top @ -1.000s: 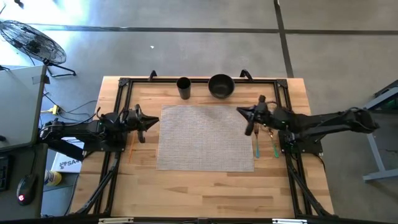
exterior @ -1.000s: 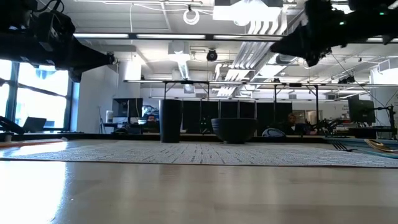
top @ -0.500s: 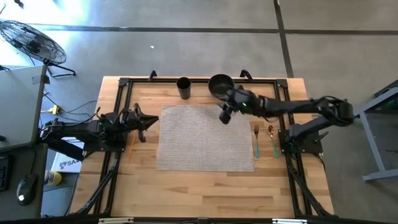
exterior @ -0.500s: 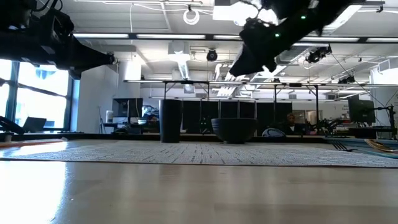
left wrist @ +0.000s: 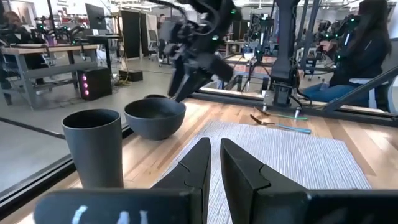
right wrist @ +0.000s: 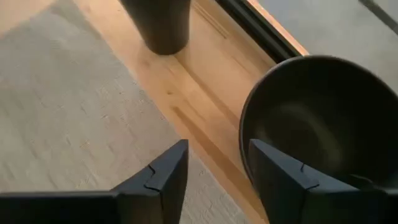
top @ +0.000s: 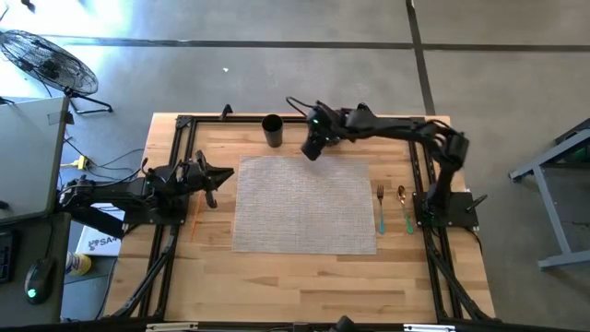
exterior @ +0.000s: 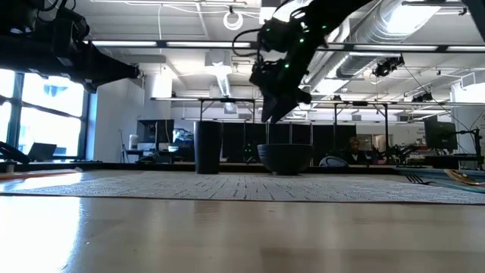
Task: Pick & Place Utensil
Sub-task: Put the black bowl in the middle of the gray mat
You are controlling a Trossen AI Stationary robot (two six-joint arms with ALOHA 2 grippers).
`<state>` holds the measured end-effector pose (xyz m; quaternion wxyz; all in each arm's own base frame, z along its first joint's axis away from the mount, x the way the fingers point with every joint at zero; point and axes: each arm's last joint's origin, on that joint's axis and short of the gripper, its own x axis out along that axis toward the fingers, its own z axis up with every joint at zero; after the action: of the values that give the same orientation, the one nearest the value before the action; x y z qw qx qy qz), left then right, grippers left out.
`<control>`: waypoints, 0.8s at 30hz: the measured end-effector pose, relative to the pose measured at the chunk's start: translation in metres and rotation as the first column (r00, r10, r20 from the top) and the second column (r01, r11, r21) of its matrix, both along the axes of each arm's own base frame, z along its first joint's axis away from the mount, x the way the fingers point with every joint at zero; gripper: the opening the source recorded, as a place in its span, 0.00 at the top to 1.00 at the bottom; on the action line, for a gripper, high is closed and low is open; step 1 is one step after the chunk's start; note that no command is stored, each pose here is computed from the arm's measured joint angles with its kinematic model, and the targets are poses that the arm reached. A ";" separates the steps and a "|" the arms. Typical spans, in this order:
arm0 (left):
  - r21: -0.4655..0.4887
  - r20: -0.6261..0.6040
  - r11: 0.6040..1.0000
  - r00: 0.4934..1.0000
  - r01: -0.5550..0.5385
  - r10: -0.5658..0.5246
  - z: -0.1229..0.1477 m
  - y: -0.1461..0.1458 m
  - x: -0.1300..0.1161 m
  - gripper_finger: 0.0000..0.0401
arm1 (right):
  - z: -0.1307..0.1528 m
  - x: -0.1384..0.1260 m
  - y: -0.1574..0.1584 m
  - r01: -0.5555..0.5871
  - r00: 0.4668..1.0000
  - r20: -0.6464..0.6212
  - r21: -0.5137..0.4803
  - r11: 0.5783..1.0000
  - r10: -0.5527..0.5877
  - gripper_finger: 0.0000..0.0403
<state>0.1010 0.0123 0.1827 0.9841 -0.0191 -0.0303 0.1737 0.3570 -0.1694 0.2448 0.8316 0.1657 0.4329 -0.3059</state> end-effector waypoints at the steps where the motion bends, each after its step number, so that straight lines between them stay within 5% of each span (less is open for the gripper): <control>1: 0.000 0.000 1.000 1.000 0.000 0.000 0.000 0.000 0.000 0.91 | 0.000 0.005 -0.004 0.005 1.000 -0.009 0.003 1.000 -0.005 0.55; 14: 0.000 0.003 1.000 1.000 0.001 -0.001 0.001 0.000 0.000 0.91 | -0.030 0.023 -0.031 0.153 0.984 -0.103 0.043 0.987 -0.148 0.50; 24: 0.000 0.004 1.000 1.000 0.001 -0.001 0.001 0.000 0.000 0.91 | -0.040 0.024 -0.032 0.146 0.981 -0.135 0.070 0.987 -0.136 0.53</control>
<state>0.1008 0.0123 0.1841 0.9842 -0.0195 -0.0321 0.1731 0.3808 -0.2009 0.2044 0.7706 0.2086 0.4850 -0.3568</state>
